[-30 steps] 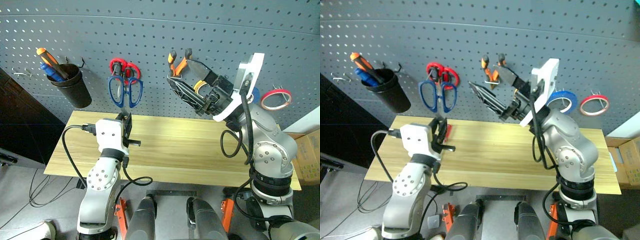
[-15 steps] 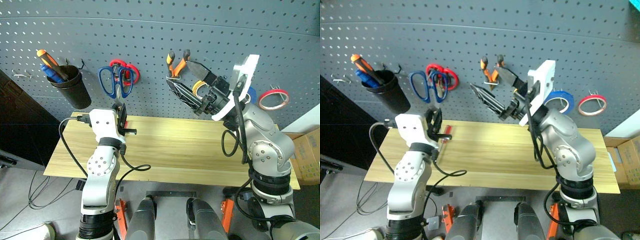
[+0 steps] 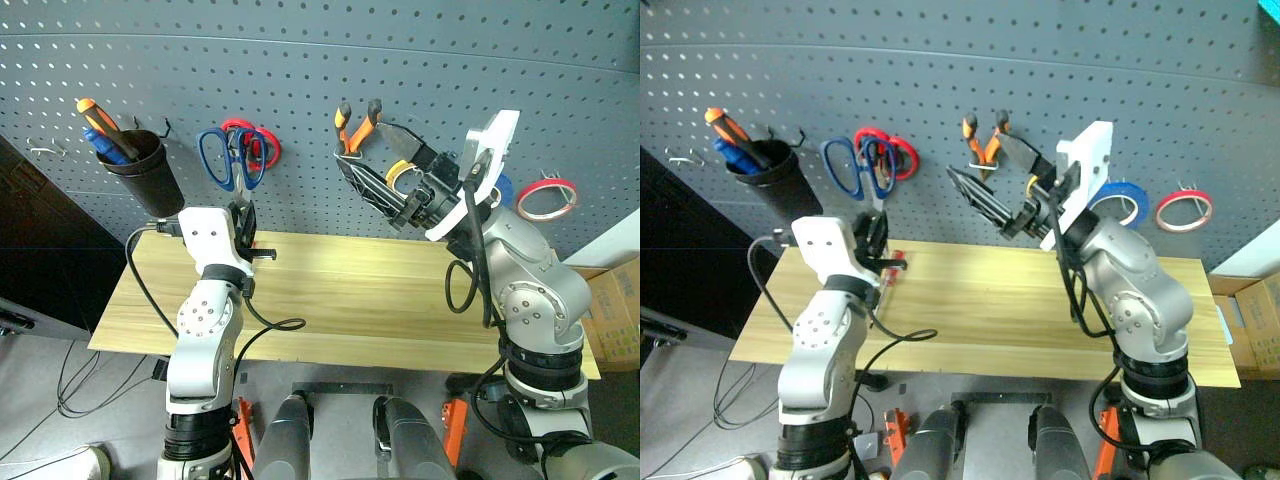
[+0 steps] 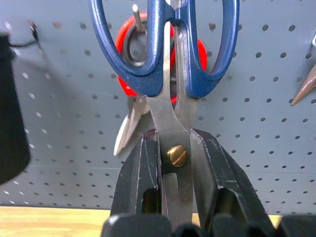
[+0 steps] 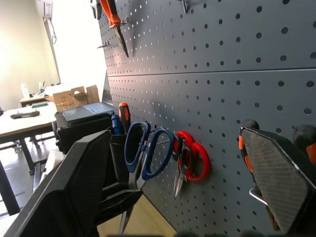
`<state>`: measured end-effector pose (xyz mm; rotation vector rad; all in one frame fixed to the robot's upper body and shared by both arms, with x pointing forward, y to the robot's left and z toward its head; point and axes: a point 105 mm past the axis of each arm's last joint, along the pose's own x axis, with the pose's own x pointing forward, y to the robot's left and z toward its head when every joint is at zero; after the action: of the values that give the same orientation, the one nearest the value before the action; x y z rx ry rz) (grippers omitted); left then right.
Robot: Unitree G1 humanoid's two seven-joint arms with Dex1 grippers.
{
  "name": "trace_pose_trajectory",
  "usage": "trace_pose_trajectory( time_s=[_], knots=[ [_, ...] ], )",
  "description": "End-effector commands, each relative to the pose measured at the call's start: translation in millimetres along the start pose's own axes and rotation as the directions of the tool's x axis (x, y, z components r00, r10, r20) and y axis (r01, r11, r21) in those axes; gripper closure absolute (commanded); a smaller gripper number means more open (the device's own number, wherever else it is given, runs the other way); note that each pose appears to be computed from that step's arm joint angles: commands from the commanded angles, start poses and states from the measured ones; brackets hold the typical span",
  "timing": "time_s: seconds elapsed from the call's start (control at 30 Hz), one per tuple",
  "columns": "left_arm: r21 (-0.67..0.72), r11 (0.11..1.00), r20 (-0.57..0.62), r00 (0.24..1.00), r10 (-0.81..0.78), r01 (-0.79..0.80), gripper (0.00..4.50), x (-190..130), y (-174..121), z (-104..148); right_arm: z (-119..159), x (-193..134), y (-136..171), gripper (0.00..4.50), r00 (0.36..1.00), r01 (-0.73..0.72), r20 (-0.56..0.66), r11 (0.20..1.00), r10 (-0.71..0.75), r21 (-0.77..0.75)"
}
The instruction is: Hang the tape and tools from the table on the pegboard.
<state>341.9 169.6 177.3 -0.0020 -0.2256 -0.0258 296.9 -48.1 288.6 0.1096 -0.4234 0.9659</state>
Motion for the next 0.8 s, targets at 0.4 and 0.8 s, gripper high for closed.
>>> trace_pose_trajectory(
  time_s=[0.4,0.8],
  knots=[
    [-0.049,0.992,0.006,0.993,-0.118,0.118,3.24,33,-10,4,10,-3,3,0.0,1.0,0.014,0.027,0.999,-0.013,-0.043],
    [-0.049,0.991,-0.051,0.991,-0.126,0.124,0.05,23,-10,-10,1,-13,11,0.0,1.0,-0.02,-0.005,0.998,0.02,-0.053]
  ],
)
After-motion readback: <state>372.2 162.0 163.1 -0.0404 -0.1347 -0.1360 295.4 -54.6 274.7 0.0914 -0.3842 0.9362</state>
